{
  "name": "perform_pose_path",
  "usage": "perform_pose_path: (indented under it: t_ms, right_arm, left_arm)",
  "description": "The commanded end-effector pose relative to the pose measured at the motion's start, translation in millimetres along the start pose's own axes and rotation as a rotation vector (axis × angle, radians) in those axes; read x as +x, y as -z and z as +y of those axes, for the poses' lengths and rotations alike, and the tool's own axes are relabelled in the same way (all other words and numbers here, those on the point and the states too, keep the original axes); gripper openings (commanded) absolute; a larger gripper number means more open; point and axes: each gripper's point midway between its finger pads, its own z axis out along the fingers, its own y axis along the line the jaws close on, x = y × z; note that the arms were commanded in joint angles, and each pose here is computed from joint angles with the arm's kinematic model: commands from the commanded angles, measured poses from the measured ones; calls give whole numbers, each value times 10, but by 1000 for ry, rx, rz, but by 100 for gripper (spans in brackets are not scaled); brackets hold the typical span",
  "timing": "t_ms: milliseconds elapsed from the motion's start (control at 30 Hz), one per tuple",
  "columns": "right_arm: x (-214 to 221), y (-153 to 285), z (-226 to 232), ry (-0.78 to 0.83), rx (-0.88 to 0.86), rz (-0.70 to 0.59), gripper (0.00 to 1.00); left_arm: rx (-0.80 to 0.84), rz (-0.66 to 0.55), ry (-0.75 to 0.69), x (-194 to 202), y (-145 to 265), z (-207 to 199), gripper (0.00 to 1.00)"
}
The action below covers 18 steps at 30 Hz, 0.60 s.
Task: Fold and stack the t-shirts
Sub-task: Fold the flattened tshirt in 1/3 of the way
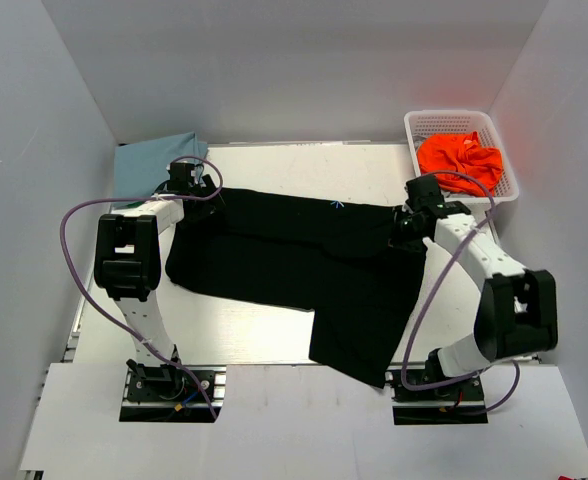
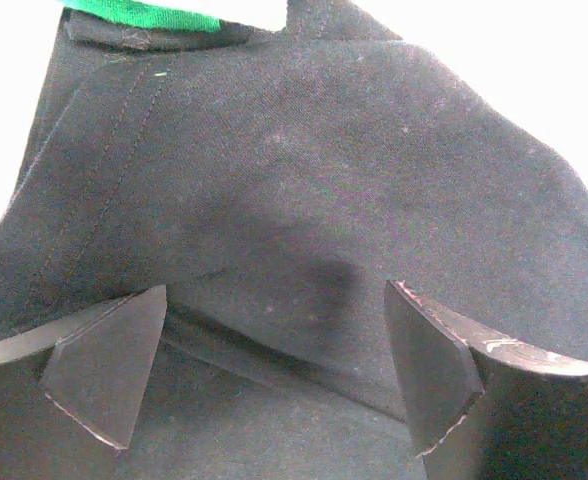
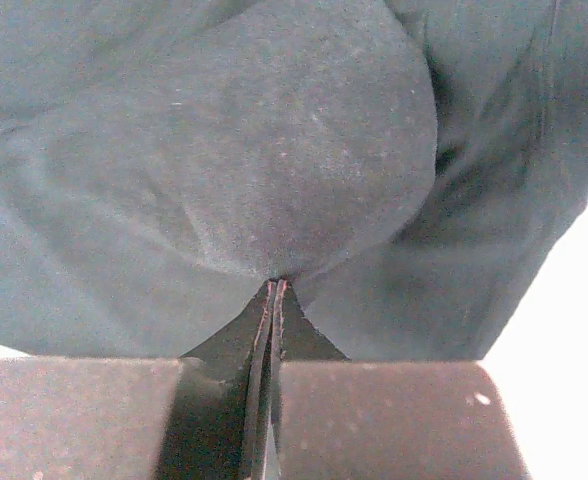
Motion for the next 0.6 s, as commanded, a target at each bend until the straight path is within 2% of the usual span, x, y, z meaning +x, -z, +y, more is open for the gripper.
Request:
perform_pose_path:
  t_ms: [0,167,367,400,467,567]
  right_arm:
    - [261,391,66,-46,-29,96,0]
    - [404,670,168,-83,-76,157,0]
    - [745,713,24,-93,-5,305,2]
    - [727,681,-58,-91,39,297,3]
    - [631,665,-114,-86,83,271,11]
    - [418,685,-136,-57,118,233,37]
  left_arm:
    - [-24,30,-3,92,31,90,100]
    - [-48,35,-3,92,45,127,100]
    - [-65,49,-13,128,55,168,100]
    - [-61,41,-13,90,60,148,100]
    - [-60,41,-22,89,60,152,100]
    - [-73,45,-23,102,64,177,100]
